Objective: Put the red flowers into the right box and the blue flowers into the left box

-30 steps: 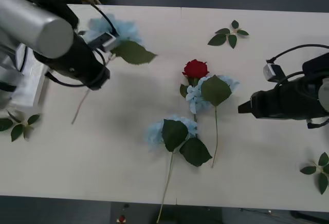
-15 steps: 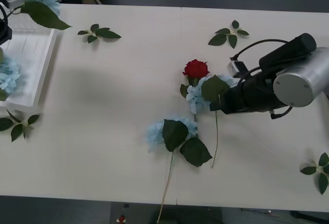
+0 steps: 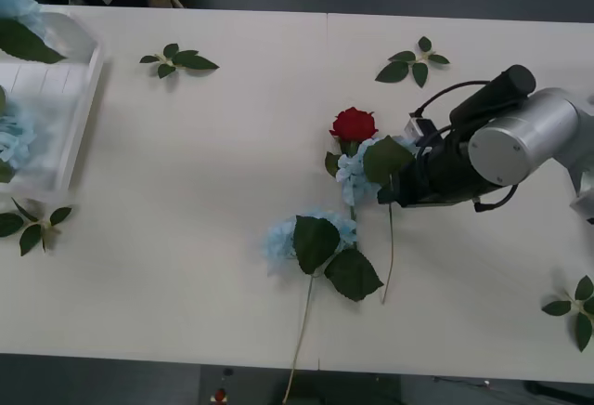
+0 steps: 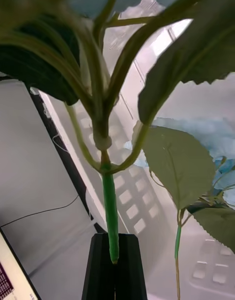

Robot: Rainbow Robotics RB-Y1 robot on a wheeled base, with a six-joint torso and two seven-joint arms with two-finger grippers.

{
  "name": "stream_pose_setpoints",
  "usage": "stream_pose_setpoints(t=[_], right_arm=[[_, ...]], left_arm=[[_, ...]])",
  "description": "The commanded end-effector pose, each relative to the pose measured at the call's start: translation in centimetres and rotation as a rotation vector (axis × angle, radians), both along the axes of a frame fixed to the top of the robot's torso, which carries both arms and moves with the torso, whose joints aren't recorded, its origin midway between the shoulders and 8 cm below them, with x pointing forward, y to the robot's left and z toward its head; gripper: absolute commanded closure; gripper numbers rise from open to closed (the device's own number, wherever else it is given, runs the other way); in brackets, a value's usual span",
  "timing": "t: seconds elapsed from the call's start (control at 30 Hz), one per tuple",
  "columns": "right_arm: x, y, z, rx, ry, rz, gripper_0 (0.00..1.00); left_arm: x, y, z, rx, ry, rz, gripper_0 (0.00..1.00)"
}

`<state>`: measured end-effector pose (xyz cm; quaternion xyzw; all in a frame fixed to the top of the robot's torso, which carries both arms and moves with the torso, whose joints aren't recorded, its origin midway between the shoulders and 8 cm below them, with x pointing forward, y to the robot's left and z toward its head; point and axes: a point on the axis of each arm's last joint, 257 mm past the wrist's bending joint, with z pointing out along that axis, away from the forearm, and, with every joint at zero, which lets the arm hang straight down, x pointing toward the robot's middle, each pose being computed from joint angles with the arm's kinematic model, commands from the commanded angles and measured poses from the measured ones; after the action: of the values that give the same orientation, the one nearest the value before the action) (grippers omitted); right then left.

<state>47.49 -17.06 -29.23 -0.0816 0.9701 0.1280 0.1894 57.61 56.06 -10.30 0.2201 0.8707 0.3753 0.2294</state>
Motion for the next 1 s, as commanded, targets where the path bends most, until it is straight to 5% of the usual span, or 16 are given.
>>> stream_pose_setpoints(t=[0.03,0.1,0.23,0.5,0.67,0.8,0.83,0.9,1.0], right_arm=[[0.9,0.3,1.0,0.001,-0.029,-0.017,0.12],[0.7,0.5,0.6,-0.002,-0.028,-0.008,0.12],[0.4,1.1,-0.1,-0.005,-0.033,0.011,0.12],[0.3,1.6,-1.1,-0.021,-0.049,0.034,0.13],[0.4,1.6,-1.8,-0.029,-0.048,0.030,0.34],[0.8,1.7,-2.3,-0.030,-0.053,0.024,0.65],[0.9,1.7,-2.4,-0.034,-0.059,0.027,0.82],[1.1,1.6,-2.3,-0.038,-0.066,0.028,0.98],[1.2,1.5,-2.3,-0.038,-0.068,0.026,1.00]], left_arm=[[0.7,0.3,2.0,0.022,-0.022,-0.016,0.74],[0.8,0.2,2.0,0.020,-0.024,-0.018,0.53],[0.8,0.1,1.9,0.017,-0.021,-0.021,0.36],[1.7,-3.6,1.6,-0.123,-0.007,-0.152,0.27],[1.7,-10.0,2.0,-0.376,-0.004,-0.330,0.27],[1.0,-15.8,3.3,-0.522,0.001,-0.462,0.27],[0.6,-18.0,3.8,-0.564,0.005,-0.503,0.27],[0.0,-21.0,4.2,-0.649,0.009,-0.531,0.27],[-1.0,-25.4,3.9,-0.813,0.035,-0.526,0.27]])
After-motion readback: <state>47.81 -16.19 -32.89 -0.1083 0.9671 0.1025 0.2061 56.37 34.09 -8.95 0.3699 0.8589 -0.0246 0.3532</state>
